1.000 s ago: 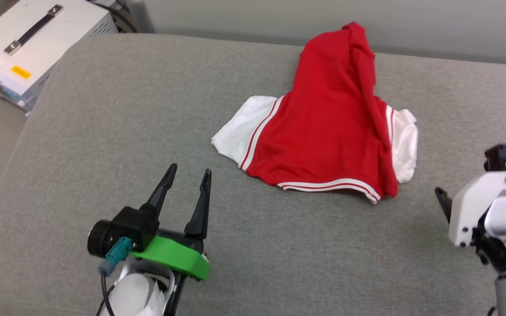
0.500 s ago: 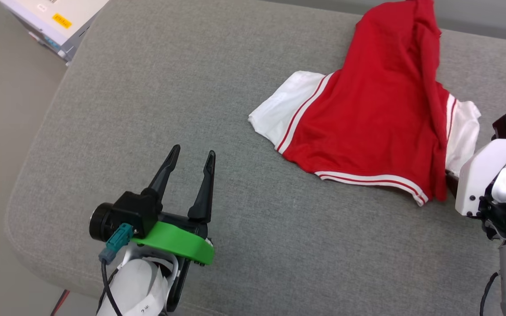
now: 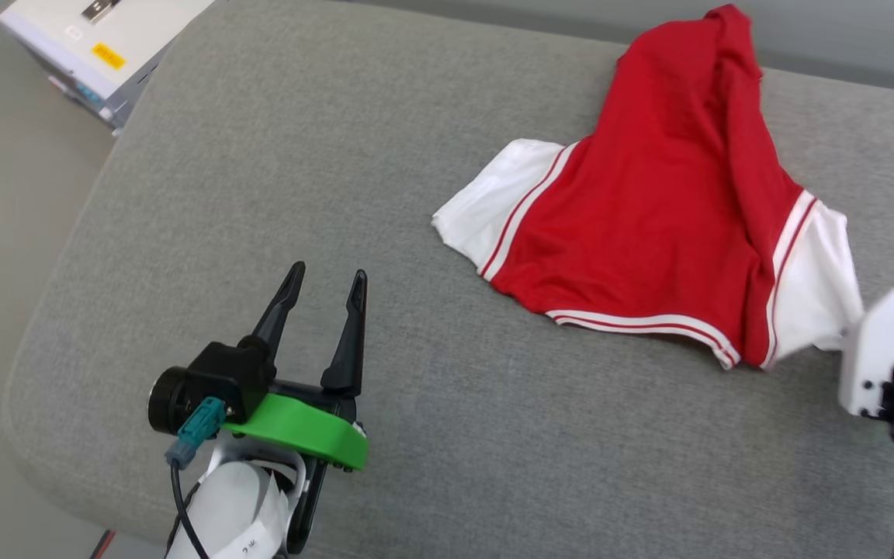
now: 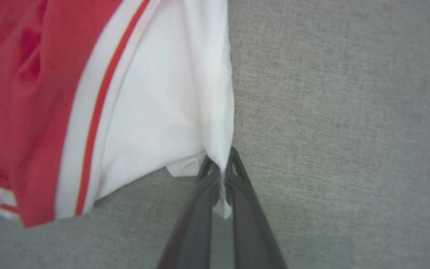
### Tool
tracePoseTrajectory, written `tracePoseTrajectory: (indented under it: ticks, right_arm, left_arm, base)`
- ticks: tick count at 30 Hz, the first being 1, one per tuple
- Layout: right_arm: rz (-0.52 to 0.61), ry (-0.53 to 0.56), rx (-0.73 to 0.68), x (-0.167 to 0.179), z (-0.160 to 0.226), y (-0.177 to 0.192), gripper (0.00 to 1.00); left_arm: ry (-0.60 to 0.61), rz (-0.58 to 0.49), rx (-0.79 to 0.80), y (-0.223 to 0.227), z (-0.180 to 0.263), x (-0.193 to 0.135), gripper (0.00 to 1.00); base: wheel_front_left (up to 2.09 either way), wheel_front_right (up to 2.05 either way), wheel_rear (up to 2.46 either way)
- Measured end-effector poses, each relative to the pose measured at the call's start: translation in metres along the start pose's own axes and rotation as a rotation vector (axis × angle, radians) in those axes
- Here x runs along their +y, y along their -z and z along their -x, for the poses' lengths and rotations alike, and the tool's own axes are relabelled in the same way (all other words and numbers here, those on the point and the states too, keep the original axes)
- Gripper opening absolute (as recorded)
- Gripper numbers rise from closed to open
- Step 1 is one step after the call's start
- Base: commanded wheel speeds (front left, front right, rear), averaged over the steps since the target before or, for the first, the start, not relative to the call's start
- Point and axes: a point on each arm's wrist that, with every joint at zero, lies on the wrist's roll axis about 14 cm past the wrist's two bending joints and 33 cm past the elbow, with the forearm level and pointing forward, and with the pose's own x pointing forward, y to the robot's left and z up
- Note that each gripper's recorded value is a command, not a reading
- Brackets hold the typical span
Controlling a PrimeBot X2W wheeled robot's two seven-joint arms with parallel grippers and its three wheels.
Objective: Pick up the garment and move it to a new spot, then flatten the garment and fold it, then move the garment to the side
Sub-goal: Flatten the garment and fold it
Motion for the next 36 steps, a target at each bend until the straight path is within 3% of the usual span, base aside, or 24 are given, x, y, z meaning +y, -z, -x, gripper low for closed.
tracePoseTrajectory:
  ticks: [14, 15, 16, 20, 26, 36]
  right_arm:
    - [-0.016, 0.371, 0.008, -0.150, 0.093, 0.026, 0.00]
    - [-0.013, 0.388, 0.004, -0.156, 0.095, 0.028, 0.29]
    - [-0.006, 0.398, -0.002, -0.159, 0.095, 0.029, 1.00]
    - [-0.005, 0.428, -0.030, -0.171, 0.093, 0.036, 1.00]
    - [0.003, 0.416, -0.205, -0.162, 0.098, 0.009, 1.00]
    - [-0.102, 0.237, -0.689, -0.104, 0.140, -0.052, 1.00]
  left_arm:
    - [0.119, 0.034, -0.044, -0.011, -0.012, -0.040, 1.00]
    - [0.125, 0.035, -0.042, -0.010, -0.013, -0.042, 1.00]
    - [0.128, 0.036, -0.041, -0.009, -0.014, -0.043, 1.00]
    - [0.138, 0.038, -0.034, -0.007, -0.015, -0.047, 1.00]
    - [0.152, 0.032, -0.050, -0.013, -0.014, -0.050, 1.00]
    - [0.199, 0.036, -0.071, -0.022, -0.008, -0.066, 1.00]
  base:
    - [0.00, 0.00, 0.00]
    - [0.00, 0.00, 0.00]
    - [0.00, 0.00, 0.00]
    - [0.00, 0.00, 0.00]
    - [0.00, 0.00, 0.00]
    - [0.00, 0.00, 0.00]
